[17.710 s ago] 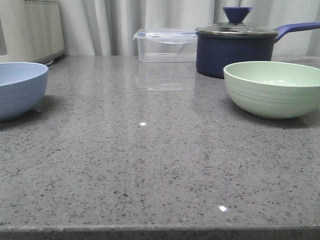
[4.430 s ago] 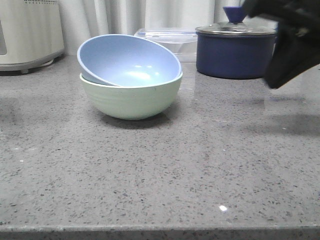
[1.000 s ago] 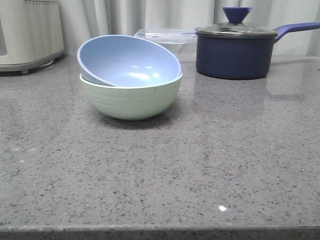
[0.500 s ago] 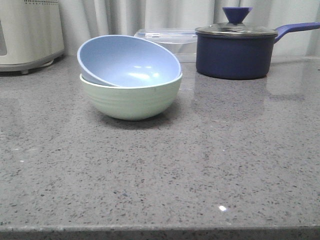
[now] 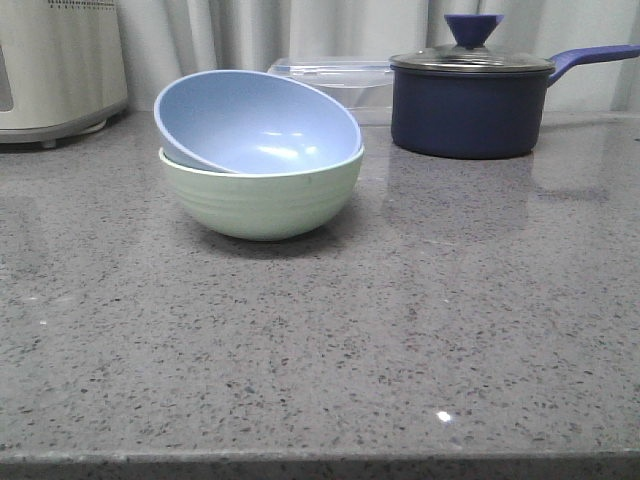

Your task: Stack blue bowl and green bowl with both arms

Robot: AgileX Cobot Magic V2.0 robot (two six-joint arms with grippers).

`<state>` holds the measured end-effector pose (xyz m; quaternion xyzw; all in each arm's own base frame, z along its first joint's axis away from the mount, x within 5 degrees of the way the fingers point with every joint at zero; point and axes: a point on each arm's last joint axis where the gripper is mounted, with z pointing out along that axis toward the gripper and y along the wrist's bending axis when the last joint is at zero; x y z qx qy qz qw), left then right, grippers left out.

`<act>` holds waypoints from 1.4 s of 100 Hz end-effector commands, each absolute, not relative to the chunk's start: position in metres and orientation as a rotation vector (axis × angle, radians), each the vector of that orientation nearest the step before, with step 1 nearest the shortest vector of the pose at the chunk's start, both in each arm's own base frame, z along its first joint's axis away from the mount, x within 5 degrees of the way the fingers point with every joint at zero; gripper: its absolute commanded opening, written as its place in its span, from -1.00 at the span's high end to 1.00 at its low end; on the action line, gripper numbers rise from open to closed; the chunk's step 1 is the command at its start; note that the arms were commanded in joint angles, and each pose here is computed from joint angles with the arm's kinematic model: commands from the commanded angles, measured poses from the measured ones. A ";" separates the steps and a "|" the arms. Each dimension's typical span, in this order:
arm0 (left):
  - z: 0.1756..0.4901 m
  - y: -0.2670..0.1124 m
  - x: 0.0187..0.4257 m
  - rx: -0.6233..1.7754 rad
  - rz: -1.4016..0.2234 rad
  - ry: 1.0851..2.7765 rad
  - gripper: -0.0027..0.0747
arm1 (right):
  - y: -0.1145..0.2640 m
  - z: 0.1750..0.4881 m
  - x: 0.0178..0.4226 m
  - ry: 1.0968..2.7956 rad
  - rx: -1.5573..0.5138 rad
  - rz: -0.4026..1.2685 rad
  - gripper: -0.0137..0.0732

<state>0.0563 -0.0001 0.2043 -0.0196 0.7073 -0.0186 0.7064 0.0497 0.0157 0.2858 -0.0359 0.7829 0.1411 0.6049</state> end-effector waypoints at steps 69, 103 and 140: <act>0.200 0.000 0.055 -0.048 -0.037 1.497 0.98 | 0.001 0.228 0.066 1.409 0.071 0.121 0.85; 0.200 0.000 0.055 -0.048 -0.037 1.497 0.98 | 0.001 0.215 0.056 1.393 0.068 0.124 0.85; 0.200 0.000 0.055 -0.048 -0.037 1.498 0.98 | 0.001 0.216 0.054 1.367 0.067 0.125 0.85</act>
